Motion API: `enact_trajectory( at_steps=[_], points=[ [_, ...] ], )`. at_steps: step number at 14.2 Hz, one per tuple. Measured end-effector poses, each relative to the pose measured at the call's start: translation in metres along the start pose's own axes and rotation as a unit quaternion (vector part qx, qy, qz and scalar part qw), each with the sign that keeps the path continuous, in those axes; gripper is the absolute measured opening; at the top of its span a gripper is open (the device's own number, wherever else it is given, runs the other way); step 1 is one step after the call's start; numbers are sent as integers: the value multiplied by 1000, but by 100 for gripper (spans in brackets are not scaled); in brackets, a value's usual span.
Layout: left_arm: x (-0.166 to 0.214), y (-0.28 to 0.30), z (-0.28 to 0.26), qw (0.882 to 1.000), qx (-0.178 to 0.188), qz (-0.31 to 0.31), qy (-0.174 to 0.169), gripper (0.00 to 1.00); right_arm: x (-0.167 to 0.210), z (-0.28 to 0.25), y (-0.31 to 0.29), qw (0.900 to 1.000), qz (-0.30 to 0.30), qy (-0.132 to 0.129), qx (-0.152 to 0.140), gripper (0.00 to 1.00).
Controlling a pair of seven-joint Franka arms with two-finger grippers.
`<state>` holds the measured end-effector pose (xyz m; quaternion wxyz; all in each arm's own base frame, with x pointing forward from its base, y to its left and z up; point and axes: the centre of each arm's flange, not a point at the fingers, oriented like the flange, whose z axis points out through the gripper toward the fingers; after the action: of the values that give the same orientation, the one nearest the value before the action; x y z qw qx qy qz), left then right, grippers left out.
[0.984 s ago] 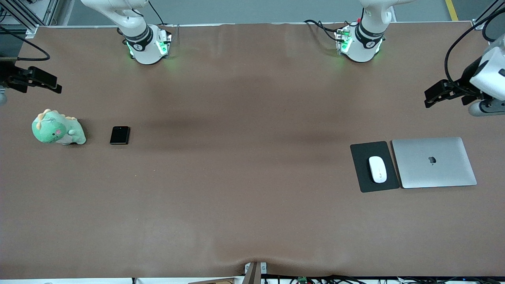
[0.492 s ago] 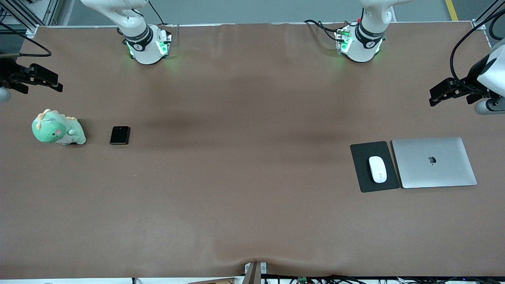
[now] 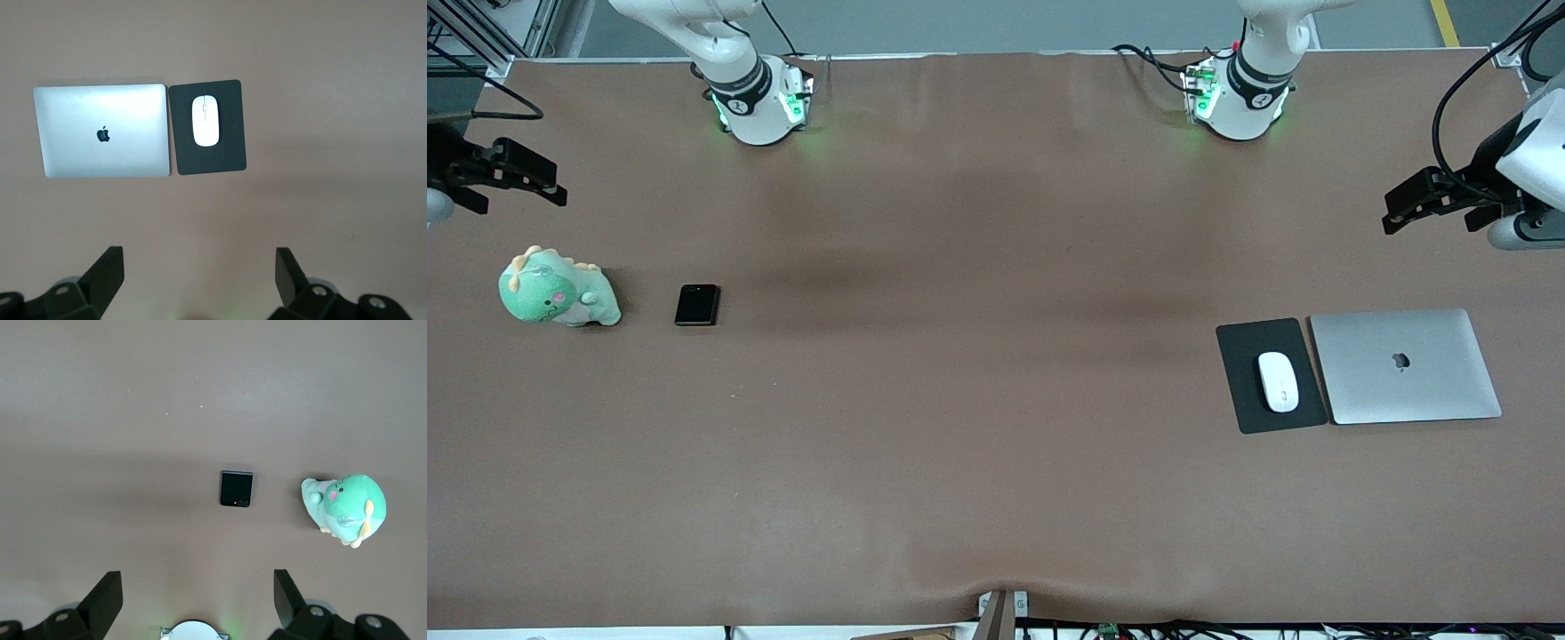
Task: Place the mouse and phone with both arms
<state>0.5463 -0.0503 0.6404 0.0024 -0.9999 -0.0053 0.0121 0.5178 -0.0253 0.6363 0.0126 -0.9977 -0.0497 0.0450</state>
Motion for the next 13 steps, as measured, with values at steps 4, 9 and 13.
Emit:
enact_trajectory(
  at_steps=[4,9,13],
  points=[
    [0,0,-1,1000,0,0,1,100,0,2,1,1000,0,-2,0,100],
    [0,0,-12,1000,-1,0,13,100,0,2,2,1000,0,-1,-1,100],
    [0,0,-12,1000,-1,0,12,100,0,1,3,1000,1,-1,-2,100]
  ],
)
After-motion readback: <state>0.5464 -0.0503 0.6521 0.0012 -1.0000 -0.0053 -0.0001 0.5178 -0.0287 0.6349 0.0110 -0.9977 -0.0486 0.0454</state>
